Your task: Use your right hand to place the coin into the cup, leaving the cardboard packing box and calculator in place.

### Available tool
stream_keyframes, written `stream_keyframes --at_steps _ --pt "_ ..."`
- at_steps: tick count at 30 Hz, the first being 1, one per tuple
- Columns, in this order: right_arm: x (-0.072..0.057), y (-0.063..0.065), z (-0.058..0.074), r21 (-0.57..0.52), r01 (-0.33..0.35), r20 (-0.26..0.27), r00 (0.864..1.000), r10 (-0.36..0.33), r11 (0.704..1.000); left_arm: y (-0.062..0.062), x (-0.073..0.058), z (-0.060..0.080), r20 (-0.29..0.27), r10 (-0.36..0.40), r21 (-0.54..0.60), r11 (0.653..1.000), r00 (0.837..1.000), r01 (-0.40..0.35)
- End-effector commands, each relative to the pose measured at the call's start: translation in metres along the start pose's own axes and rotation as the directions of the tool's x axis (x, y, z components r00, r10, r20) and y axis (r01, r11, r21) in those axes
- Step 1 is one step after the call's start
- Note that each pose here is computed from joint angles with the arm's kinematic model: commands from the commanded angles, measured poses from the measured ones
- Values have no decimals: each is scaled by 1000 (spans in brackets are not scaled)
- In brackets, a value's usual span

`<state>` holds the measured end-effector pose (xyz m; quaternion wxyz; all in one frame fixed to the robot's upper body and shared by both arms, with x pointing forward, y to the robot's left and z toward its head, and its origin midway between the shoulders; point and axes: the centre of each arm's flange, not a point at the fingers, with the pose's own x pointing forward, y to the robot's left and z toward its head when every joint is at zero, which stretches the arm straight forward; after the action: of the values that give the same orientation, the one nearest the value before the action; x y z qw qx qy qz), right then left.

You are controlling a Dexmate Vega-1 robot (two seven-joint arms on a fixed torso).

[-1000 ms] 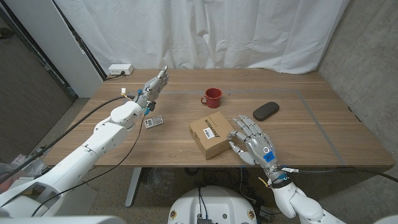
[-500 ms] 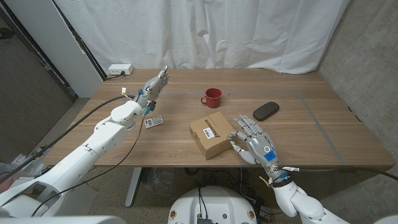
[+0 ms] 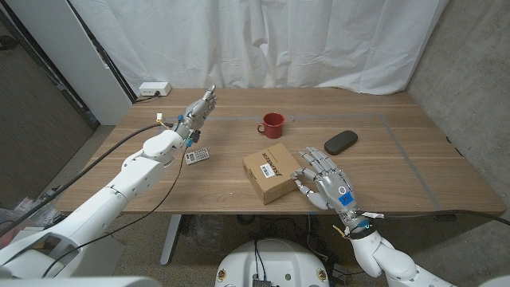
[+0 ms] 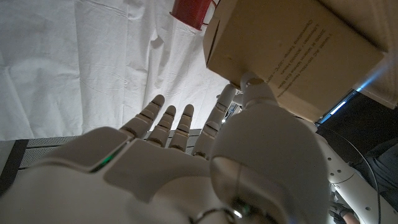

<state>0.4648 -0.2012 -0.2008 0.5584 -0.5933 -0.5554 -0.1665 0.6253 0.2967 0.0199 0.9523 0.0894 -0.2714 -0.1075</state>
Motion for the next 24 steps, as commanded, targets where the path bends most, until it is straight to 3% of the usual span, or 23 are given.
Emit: stream_keyframes --at_steps 1,24 --pt "3 -2 -1 -11 1 5 1000 0 1000 0 0 -4 -3 4 -11 1000 1000 -4" --pt "6 -9 2 -17 3 8 1000 -3 1000 1 0 -6 -4 -2 -20 1000 1000 2"
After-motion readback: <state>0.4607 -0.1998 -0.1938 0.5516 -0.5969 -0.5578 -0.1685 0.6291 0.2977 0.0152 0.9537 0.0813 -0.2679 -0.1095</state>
